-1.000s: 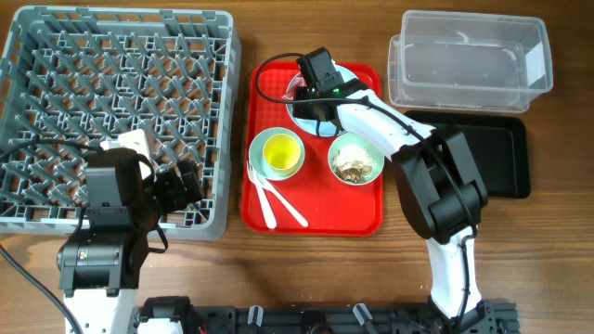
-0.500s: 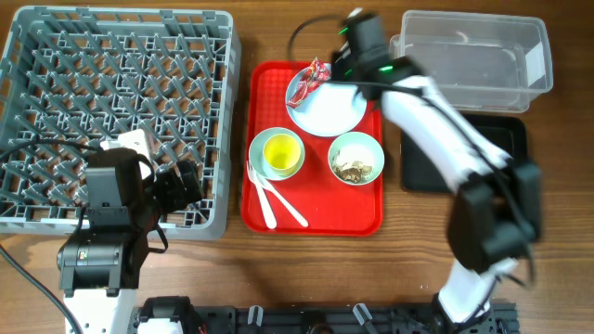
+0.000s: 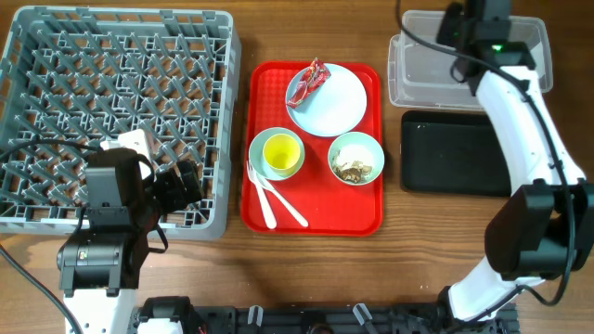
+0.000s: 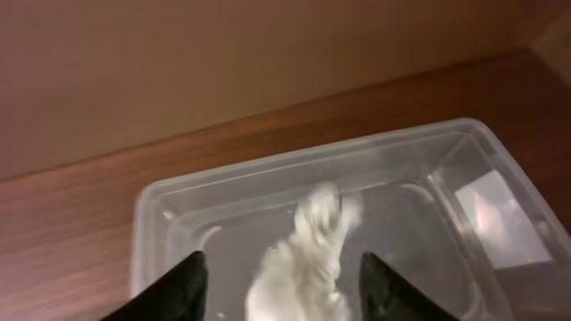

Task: Sort waste into correct bins and load items into the dishwasher rack
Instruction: 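Carry the tissue with the right gripper and drop it in the clear bin, then return the right gripper to the plate and grasp the red candy wrapper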

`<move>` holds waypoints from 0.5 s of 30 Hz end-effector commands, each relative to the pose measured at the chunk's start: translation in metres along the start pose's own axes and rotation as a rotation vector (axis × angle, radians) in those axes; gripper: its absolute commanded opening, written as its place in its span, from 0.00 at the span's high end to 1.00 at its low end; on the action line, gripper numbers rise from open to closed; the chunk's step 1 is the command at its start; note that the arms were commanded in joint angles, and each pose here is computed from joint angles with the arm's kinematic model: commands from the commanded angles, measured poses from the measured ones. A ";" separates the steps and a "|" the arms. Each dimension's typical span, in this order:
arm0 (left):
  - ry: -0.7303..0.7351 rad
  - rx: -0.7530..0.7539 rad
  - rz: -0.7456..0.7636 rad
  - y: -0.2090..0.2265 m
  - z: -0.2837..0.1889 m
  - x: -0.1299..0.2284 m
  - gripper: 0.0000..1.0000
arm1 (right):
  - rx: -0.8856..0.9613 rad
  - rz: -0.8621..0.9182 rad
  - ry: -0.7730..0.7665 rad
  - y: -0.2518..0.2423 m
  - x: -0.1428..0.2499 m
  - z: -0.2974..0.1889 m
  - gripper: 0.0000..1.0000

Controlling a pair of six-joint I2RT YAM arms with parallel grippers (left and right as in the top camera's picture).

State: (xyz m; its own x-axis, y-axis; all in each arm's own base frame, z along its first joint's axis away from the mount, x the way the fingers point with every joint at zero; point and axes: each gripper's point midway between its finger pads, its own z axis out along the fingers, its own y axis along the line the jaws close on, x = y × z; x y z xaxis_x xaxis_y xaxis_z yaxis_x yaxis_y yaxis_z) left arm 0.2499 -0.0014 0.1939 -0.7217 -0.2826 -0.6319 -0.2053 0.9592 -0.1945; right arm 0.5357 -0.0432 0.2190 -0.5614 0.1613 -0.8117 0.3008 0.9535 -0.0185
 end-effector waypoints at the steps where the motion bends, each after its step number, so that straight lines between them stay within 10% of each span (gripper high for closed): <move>1: -0.035 -0.004 -0.013 0.000 -0.008 -0.009 0.00 | -0.131 -0.035 0.027 0.020 0.007 0.004 0.27; 15: -0.035 -0.004 -0.013 0.000 -0.008 -0.009 0.00 | -0.567 -0.118 0.180 0.186 0.069 -0.060 0.22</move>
State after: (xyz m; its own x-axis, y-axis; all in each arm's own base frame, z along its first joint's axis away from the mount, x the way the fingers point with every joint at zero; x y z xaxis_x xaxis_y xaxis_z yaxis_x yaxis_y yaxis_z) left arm 0.2500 -0.0014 0.1940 -0.7215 -0.2826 -0.6321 -0.2053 0.9592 -0.1946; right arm 0.5222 0.1040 0.2070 -0.6669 0.0669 -0.7421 -0.1410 0.9666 0.2139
